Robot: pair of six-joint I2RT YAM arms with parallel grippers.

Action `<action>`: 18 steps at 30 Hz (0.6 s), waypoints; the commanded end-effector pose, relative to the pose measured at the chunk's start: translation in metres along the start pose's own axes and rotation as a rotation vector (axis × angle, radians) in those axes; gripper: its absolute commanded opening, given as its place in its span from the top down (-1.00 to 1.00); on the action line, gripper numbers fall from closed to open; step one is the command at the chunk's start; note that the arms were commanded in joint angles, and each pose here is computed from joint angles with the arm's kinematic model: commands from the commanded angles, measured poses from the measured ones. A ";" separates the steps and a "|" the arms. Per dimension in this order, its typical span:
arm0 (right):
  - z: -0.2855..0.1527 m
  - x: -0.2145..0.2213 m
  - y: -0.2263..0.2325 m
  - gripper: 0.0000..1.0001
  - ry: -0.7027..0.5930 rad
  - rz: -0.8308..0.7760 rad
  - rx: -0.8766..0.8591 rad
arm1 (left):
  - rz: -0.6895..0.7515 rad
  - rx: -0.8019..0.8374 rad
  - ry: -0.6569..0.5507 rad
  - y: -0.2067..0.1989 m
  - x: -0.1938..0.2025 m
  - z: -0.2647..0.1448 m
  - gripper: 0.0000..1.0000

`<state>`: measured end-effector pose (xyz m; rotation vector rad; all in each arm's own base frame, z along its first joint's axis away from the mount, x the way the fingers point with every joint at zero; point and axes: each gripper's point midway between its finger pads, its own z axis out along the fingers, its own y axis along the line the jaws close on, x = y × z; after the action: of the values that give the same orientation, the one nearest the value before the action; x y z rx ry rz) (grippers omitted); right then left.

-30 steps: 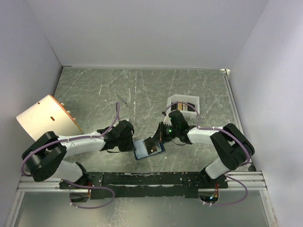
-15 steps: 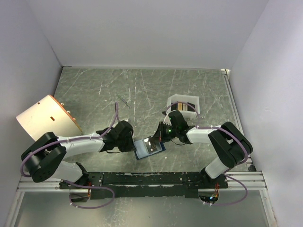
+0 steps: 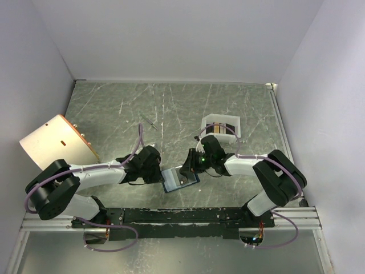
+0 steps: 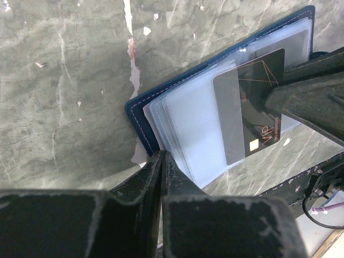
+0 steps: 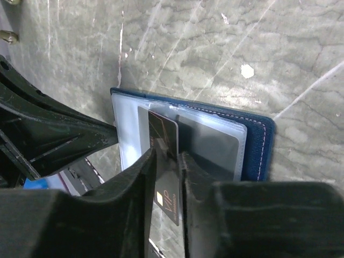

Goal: Put the credit cards into the card holder
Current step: Insert the credit card into the card holder.

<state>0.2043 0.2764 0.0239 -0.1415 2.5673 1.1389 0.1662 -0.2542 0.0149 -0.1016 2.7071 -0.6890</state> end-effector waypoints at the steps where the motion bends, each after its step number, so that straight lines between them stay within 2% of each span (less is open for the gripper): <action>1: -0.009 0.000 -0.007 0.42 -0.007 -0.012 0.083 | 0.010 -0.019 0.036 0.008 0.013 0.004 0.74; 3: -0.011 -0.001 -0.006 0.34 0.004 -0.020 0.094 | 0.010 -0.019 0.035 0.008 0.012 0.004 0.74; 9: -0.013 0.002 -0.006 0.25 0.021 -0.036 0.115 | 0.007 -0.007 0.032 0.006 0.012 0.004 0.73; 18: -0.010 0.006 0.006 0.43 0.025 -0.057 0.067 | 0.015 0.014 0.034 -0.001 0.010 0.004 0.72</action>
<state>0.1999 0.2693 0.0282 -0.1771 2.6091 1.0310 0.1655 -0.2573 0.0152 -0.0923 2.7019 -0.7084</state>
